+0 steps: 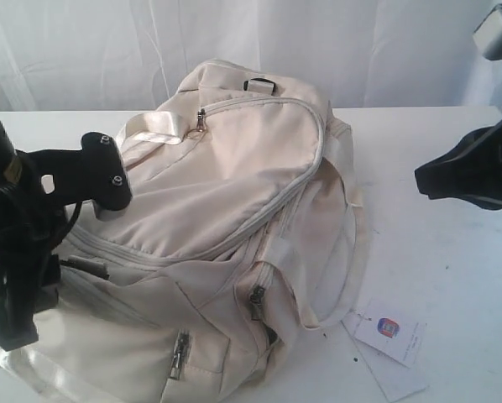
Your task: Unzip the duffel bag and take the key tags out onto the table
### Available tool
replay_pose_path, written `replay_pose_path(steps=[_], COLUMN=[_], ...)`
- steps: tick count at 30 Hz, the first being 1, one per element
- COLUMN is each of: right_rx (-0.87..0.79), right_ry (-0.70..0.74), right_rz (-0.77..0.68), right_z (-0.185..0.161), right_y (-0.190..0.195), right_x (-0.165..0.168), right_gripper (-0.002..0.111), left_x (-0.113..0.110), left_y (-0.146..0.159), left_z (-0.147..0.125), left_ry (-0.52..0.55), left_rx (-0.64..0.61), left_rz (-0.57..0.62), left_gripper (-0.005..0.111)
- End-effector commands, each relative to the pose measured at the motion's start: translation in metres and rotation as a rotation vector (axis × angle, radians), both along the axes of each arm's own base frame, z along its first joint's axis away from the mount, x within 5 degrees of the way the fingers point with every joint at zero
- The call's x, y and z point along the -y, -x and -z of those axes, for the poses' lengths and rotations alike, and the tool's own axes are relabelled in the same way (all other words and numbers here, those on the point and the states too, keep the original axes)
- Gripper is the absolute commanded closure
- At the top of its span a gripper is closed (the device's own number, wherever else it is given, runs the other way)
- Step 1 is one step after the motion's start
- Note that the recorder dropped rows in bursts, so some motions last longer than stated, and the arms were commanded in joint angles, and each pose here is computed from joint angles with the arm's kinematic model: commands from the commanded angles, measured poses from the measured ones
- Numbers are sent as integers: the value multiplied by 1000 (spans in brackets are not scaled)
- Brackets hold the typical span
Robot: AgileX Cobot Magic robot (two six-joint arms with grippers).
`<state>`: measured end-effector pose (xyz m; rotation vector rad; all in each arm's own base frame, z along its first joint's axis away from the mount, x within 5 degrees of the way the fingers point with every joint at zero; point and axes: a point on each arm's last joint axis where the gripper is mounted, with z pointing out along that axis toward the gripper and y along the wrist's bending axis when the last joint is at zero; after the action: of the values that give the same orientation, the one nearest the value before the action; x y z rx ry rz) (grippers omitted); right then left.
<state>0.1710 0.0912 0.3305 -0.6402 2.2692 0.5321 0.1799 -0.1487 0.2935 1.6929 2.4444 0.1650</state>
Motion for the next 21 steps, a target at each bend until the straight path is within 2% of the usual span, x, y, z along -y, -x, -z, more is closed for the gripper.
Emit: replay_pose_path(steps=[1, 6, 10, 15, 19, 21], right_rx=[10, 22, 21, -3, 57, 102], right_ry=[-51, -123, -144, -132, -82, -30], right_rz=[12, -7, -24, -113, -152, -165], right_z=[-5, -18, -34, -44, -43, -40], right_y=[1, -4, -20, -53, -83, -98], right_x=[-2, -8, -16, -44, -75, -87], right_gripper=[108, 108, 108, 108, 108, 108], left_x=[-2, -8, -24, -48, -61, -66], left_y=[8, 19, 38, 63, 75, 80], left_z=[-5, -36, -61, -73, -67, -62], left_ry=[39, 196, 290, 338, 341, 334], left_rx=[-39, 73, 155, 183, 217, 221], left_rz=[-32, -28, -60, -106, -105, -105], left_gripper=[38, 37, 42, 67, 96, 107])
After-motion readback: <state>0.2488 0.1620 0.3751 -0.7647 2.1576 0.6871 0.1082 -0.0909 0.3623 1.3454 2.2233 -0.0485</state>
